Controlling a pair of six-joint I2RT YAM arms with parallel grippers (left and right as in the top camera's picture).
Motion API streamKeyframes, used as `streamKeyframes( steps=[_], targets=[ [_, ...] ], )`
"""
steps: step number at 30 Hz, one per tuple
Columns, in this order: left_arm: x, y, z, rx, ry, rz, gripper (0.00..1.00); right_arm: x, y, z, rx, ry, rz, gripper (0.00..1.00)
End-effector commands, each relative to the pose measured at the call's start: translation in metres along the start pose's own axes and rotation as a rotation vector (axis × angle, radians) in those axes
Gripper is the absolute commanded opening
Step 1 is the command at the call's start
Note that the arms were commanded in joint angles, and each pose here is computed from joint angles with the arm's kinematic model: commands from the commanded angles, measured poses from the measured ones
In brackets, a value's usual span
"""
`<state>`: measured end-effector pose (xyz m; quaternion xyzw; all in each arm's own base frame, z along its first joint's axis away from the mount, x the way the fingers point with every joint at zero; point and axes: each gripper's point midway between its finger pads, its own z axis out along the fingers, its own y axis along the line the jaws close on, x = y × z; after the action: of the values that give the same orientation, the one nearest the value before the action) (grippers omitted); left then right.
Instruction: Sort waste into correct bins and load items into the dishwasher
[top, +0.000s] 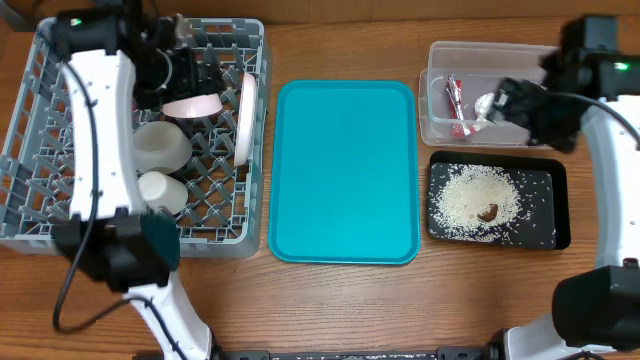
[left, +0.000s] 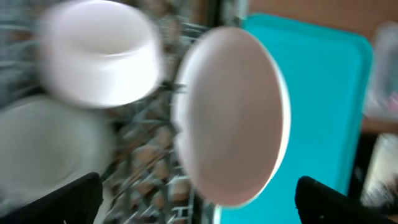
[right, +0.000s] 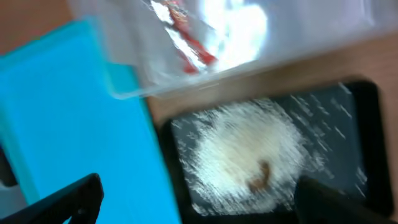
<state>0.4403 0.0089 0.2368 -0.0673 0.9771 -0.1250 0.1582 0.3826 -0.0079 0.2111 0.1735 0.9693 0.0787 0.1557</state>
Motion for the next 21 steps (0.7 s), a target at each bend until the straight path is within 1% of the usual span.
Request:
streamKeyframes(
  steps=[1,4,7,8,14,17,19,21],
  targets=[
    [0.004,0.020,-0.044,-0.193,-0.104,-0.100,1.00,-0.012,0.046,-0.013,-0.095,-0.101,-0.154,1.00],
    [0.017,0.018,-0.048,-0.216,-0.065,-0.091,1.00,-0.018,0.076,-0.014,-0.136,-0.163,-0.244,1.00],
    [0.036,0.021,-0.046,-0.273,0.016,-0.086,1.00,-0.013,0.088,-0.014,-0.151,-0.165,-0.271,1.00],
    [0.046,0.023,-0.047,-0.290,0.054,-0.088,1.00,-0.011,0.088,-0.013,-0.149,-0.154,-0.267,1.00],
    [0.065,0.016,-0.040,-0.261,0.110,-0.088,1.00,0.004,0.077,-0.010,-0.113,-0.086,-0.240,1.00],
    [0.087,0.020,-0.035,-0.281,0.169,-0.102,1.00,0.013,0.064,-0.008,-0.049,-0.050,-0.218,1.00],
    [0.105,0.023,-0.034,-0.291,0.208,-0.110,1.00,0.018,0.060,-0.008,-0.037,-0.034,-0.217,1.00],
    [0.117,0.024,-0.034,-0.294,0.209,-0.110,1.00,0.022,0.058,-0.009,-0.040,-0.041,-0.217,1.00]
  ],
)
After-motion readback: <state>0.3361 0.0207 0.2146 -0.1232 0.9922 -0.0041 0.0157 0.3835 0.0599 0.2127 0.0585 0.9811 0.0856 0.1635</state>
